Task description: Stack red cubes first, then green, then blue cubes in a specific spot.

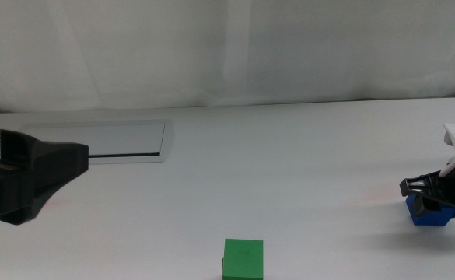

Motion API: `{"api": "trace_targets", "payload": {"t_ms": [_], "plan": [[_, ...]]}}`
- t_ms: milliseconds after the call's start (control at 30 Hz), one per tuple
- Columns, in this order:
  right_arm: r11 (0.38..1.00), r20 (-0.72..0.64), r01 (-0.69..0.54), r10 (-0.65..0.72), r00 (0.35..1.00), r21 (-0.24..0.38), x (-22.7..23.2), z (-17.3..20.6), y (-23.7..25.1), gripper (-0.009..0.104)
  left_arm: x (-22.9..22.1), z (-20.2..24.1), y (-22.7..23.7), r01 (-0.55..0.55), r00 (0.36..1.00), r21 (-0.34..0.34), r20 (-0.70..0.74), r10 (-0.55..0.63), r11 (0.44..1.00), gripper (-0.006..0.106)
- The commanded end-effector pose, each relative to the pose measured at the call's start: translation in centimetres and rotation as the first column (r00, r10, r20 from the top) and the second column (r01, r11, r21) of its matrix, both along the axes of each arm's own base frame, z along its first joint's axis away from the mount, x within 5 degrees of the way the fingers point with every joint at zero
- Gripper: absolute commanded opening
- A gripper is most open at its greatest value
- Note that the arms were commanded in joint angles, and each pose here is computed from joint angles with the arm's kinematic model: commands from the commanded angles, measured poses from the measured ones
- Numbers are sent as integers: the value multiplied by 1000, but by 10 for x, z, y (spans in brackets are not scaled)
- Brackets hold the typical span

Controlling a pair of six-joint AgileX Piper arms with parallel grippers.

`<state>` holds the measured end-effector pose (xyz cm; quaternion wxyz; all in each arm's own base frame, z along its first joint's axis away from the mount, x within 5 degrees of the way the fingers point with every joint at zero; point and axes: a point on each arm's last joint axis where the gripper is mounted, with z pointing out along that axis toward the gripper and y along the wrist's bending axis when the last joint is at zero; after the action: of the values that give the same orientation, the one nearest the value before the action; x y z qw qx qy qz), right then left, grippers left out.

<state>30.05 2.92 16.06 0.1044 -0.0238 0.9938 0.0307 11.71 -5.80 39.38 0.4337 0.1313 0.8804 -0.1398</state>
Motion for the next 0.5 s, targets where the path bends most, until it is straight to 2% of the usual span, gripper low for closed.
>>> {"api": "trace_targets", "payload": {"t_ms": [0, 200, 467], "plan": [[1000, 1, -13, 13, 1000, -8, 3, 0, -1, -3, -1, 0, 0, 2, 1000, -15, -2, -2, 1000, 89], [1000, 52, -18, 18, 998, 0, 6, 33, 1, -3, -1, -1, 0, 2, 1000, -12, -10, -2, 1000, 89], [993, 219, -105, 94, 971, 43, -18, 128, 32, -3, -2, -1, 0, 2, 1000, -11, -11, -2, 1000, 89]]}}
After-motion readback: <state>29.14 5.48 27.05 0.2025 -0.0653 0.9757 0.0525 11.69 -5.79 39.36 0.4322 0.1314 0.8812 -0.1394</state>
